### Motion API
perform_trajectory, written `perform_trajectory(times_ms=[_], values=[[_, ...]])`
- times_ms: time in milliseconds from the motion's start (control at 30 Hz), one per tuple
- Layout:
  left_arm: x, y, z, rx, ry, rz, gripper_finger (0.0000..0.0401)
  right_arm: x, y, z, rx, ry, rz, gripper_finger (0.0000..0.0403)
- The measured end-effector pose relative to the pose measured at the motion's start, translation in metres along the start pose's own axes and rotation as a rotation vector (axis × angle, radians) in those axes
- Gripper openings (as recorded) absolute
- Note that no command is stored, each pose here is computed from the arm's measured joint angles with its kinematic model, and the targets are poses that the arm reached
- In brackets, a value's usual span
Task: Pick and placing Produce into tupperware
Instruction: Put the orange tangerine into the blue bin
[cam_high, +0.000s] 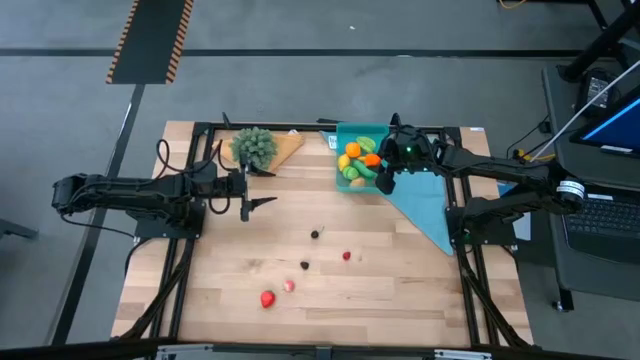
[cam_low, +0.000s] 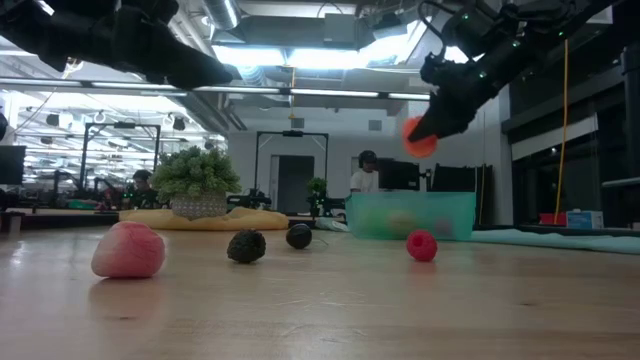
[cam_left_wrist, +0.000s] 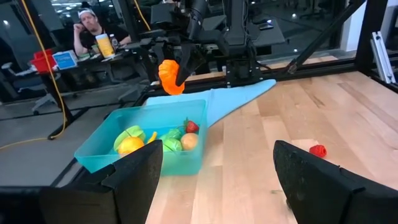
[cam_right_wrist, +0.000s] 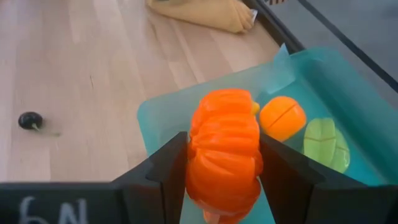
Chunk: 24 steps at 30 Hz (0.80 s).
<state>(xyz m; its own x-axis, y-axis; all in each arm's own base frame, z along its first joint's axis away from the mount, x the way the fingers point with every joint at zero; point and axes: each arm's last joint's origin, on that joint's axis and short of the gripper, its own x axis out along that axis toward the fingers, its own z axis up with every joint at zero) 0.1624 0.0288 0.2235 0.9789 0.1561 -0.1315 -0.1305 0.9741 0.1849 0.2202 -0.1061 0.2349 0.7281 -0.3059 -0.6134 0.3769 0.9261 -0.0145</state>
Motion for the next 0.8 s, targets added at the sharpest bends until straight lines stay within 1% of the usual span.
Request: perform_trajectory(times_ms=[300,600,700,800], values=[[0.000,0.000,0.000,-0.001,0.002,-0.001,0.0298,0.000,-0.001,-0.003,0.023,0.038,-0.002,0.0174],[0.000,0.000,0.000,-0.006,0.003,0.000,0.0298,-0.011,-0.013,0.024,0.021,0.025,-0.038,0.0174],[0.000,0.000,0.000,-0.007,0.004,-0.001,0.0298,-0.005,-0.016,0.027,0.004,0.045,-0.044,0.0174],[0.000,0.000,0.000,-0.008,0.004,-0.001,0.0298,0.009,-0.019,0.024,-0.012,0.095,-0.044,0.0174]])
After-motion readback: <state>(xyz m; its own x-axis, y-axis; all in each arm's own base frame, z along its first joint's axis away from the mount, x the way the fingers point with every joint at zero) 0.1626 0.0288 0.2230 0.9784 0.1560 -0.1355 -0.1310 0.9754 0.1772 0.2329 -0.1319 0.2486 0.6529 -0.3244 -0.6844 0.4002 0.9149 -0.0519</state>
